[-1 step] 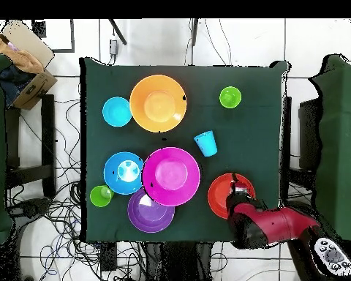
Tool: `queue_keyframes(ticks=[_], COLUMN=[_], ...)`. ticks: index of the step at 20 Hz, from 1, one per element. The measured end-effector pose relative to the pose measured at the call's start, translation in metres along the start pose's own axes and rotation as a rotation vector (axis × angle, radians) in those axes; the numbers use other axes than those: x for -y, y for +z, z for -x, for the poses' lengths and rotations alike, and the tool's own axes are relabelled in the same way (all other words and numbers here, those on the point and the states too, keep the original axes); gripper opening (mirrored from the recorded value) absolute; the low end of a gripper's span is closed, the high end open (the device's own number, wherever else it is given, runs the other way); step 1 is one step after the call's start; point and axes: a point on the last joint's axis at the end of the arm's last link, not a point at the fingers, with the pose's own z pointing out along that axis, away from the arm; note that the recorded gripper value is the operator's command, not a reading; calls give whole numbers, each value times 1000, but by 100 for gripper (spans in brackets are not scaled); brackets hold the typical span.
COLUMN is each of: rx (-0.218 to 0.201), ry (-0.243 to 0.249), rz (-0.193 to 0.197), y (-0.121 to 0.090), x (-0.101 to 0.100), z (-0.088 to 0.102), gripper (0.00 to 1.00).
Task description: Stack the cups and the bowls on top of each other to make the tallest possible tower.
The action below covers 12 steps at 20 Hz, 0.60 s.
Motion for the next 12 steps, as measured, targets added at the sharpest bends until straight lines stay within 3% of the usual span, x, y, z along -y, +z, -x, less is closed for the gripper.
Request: queue_keyframes(ticks=[7,12], rx=[-30,-45], ry=[31,38], rz=[-31,-36], y=[-17,-26], x=[41,58], z=[-13,-16], gripper=[100,100])
